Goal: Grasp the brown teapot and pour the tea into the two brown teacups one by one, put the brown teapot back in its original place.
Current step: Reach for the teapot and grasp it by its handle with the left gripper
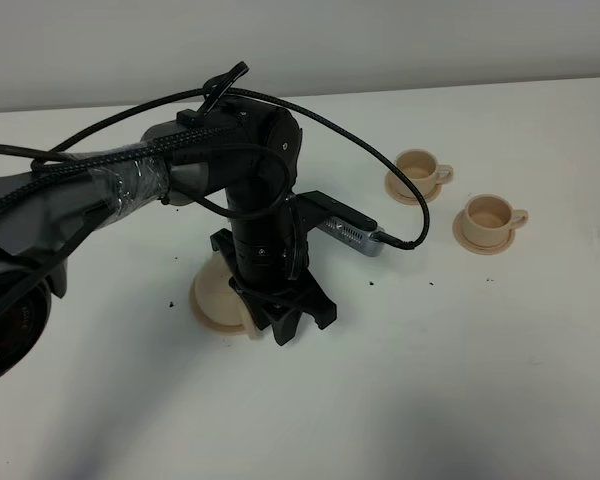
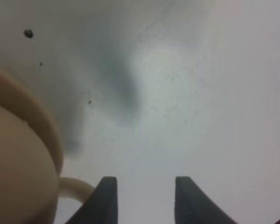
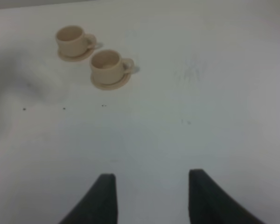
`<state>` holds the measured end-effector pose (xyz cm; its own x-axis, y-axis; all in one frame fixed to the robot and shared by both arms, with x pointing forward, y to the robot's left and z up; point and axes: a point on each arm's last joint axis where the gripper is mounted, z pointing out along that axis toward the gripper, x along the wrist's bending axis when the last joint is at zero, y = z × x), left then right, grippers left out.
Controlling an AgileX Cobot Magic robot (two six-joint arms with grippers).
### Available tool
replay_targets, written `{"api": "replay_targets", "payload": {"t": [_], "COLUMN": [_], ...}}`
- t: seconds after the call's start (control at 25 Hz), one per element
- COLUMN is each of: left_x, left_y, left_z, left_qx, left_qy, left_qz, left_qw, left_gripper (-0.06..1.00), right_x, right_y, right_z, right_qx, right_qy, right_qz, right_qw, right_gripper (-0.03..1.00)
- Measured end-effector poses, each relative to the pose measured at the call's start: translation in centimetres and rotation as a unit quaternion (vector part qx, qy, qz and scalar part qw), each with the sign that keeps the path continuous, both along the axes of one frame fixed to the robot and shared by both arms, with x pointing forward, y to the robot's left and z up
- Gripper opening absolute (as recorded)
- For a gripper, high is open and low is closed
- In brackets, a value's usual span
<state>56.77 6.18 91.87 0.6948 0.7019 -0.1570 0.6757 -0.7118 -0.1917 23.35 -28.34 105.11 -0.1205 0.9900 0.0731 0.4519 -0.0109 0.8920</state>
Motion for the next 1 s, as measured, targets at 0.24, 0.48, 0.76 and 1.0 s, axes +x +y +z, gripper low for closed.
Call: {"api": "replay_targets", "payload": {"t": [0.24, 0.48, 0.76, 1.0], "left_x": [0.03, 0.11, 0.29, 0.12], "left_y": [0.15, 0.29, 0.55, 0.81], "left_z": [-0.07, -0.09, -0.09, -0.19], "left_qx": [0.003, 0.01, 0.014, 0.017], "left_qy": [0.0, -0.005, -0.007, -0.003], "left_qz": [0.004, -0.001, 0.0, 0.001], "left_qw": [1.0, 1.0, 1.0, 1.0], "left_gripper": [0.34, 0.34, 0.34, 0.34], "right_x": [0.0, 0.0, 0.0, 0.0], "right_y": [0.0, 0.0, 0.0, 0.0], "right_z": [0.0, 0.0, 0.0, 0.0], "right_qx": [0.0, 0.0, 0.0, 0.0], "right_qy": [0.0, 0.0, 0.0, 0.0], "right_qz": [0.0, 0.0, 0.0, 0.0], "right_qw": [1.0, 1.0, 1.0, 1.0], "right_gripper": [0.39, 0.39, 0.39, 0.39]}}
